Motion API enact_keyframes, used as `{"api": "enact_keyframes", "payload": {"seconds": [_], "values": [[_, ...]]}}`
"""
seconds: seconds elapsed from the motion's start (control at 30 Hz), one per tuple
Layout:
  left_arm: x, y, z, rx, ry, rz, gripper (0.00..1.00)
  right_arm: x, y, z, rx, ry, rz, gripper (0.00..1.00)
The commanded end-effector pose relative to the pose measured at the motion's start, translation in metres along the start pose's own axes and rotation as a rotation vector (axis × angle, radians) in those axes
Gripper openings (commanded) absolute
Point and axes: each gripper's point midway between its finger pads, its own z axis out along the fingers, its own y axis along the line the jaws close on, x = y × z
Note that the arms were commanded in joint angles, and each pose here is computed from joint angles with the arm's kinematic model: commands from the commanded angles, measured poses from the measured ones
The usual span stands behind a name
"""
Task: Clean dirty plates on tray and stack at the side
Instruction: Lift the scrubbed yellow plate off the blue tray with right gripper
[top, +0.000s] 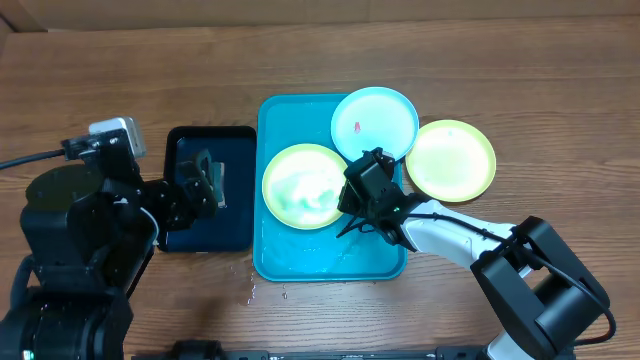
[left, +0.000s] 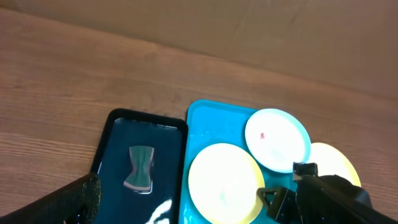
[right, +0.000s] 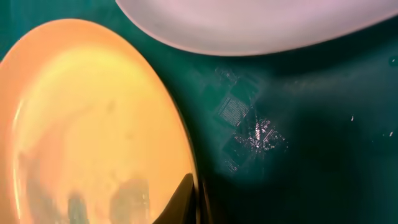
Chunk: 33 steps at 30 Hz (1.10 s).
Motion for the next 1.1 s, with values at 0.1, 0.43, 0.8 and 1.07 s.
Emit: {"api": "enact_keyframes", "payload": {"seconds": [0.1, 0.43, 0.8, 1.07], "values": [[0.001, -0.001, 0.008, 0.002, 0.028, -0.004, 1.00, -0.024, 0.027, -0.026, -0.019, -0.030, -0.110, 0.04], [0.010, -0.009, 0.008, 0.053, 0.071, 0.001, 1.00, -0.067, 0.075, -0.068, -0.026, -0.076, -0.280, 0.04], [0.014, -0.027, -0.036, 0.169, -0.007, 0.064, 1.00, -0.072, 0.125, -0.081, -0.086, -0.264, -0.372, 0.04], [0.012, -0.030, -0.074, 0.200, -0.125, 0.082, 1.00, -0.056, 0.171, -0.100, -0.133, -0.418, -0.453, 0.04]]}}
